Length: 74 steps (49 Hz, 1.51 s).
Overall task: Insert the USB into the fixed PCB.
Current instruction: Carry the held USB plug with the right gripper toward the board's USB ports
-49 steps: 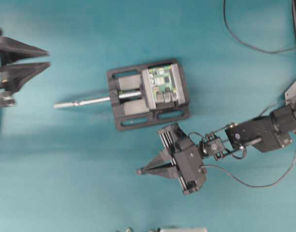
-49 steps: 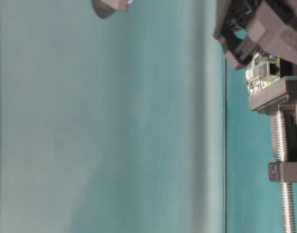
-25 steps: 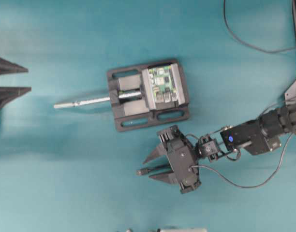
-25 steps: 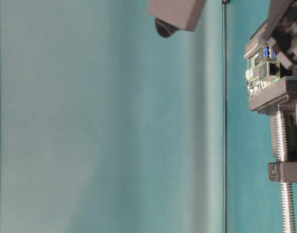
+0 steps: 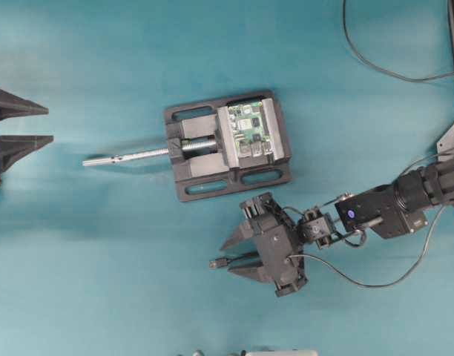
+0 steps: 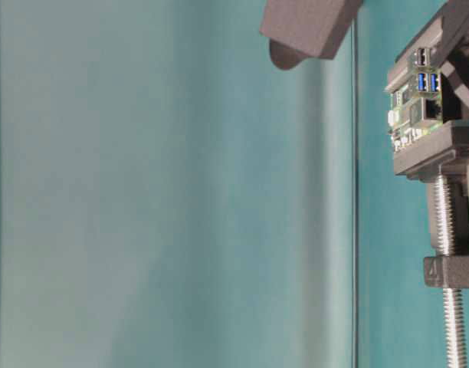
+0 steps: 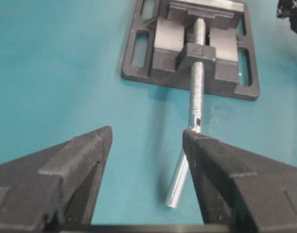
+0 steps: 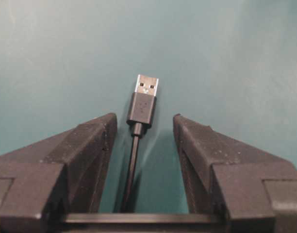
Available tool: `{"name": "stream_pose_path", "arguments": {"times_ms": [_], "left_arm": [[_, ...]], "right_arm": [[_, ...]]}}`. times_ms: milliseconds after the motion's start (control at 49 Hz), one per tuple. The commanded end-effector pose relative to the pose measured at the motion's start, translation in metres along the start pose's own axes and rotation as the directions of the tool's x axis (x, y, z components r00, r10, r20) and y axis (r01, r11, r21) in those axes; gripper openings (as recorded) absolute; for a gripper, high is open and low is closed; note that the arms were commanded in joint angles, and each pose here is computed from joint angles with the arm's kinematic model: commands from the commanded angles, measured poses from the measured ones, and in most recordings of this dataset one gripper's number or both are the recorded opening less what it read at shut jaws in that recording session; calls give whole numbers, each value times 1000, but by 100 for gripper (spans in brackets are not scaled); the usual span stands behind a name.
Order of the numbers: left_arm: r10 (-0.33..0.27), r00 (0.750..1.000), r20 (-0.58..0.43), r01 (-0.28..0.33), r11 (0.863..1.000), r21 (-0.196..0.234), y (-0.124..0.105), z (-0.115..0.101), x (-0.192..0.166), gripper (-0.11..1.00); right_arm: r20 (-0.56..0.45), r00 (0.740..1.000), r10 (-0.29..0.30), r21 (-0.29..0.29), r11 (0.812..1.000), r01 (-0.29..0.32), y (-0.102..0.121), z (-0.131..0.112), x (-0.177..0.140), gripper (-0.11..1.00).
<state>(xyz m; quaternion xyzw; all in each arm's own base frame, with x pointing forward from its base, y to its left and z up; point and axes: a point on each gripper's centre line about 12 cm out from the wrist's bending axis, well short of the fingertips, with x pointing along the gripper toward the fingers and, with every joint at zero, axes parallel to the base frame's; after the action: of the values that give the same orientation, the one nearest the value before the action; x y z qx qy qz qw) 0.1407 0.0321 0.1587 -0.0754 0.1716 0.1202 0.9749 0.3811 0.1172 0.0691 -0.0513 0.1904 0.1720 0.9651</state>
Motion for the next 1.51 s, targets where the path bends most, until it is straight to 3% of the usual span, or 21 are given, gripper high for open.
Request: {"name": "stream_pose_path", "arguments": {"times_ms": [0, 265, 469, 836, 999, 1244, 1367, 1489], "left_arm": [[0, 1000, 9, 0, 1000, 17, 0, 3, 1, 75], [0, 1000, 12, 0, 1000, 12, 0, 2, 1, 75], [1, 1000, 8, -1, 1000, -5, 0, -1, 1, 75], [1, 1000, 15, -1, 1000, -8, 1, -3, 1, 75], [3, 999, 48, -2, 1000, -14, 2, -11, 0, 75], [2, 998, 57, -1, 1000, -16, 2, -11, -2, 75], [2, 998, 57, -1, 1000, -14, 2, -11, -2, 75], [2, 998, 57, -1, 1000, -14, 2, -11, -2, 75]], "right_arm": [[29, 1000, -6, 2, 1000, 6, -2, 10, 3, 54], [3, 1000, -6, 3, 1000, 6, -2, 6, 3, 51], [-8, 1000, -5, -1, 1000, 5, -1, 4, 2, 19], [-12, 1000, -5, -3, 1000, 5, -1, 3, 1, 19], [-63, 998, -17, -9, 1000, 17, -3, -1, -1, 19], [-51, 986, -160, 28, 986, 162, -7, 22, -19, 19], [-39, 960, -277, 66, 958, 279, -3, 28, -28, 19], [-23, 906, -422, 111, 900, 421, 6, 32, -36, 19]]}}
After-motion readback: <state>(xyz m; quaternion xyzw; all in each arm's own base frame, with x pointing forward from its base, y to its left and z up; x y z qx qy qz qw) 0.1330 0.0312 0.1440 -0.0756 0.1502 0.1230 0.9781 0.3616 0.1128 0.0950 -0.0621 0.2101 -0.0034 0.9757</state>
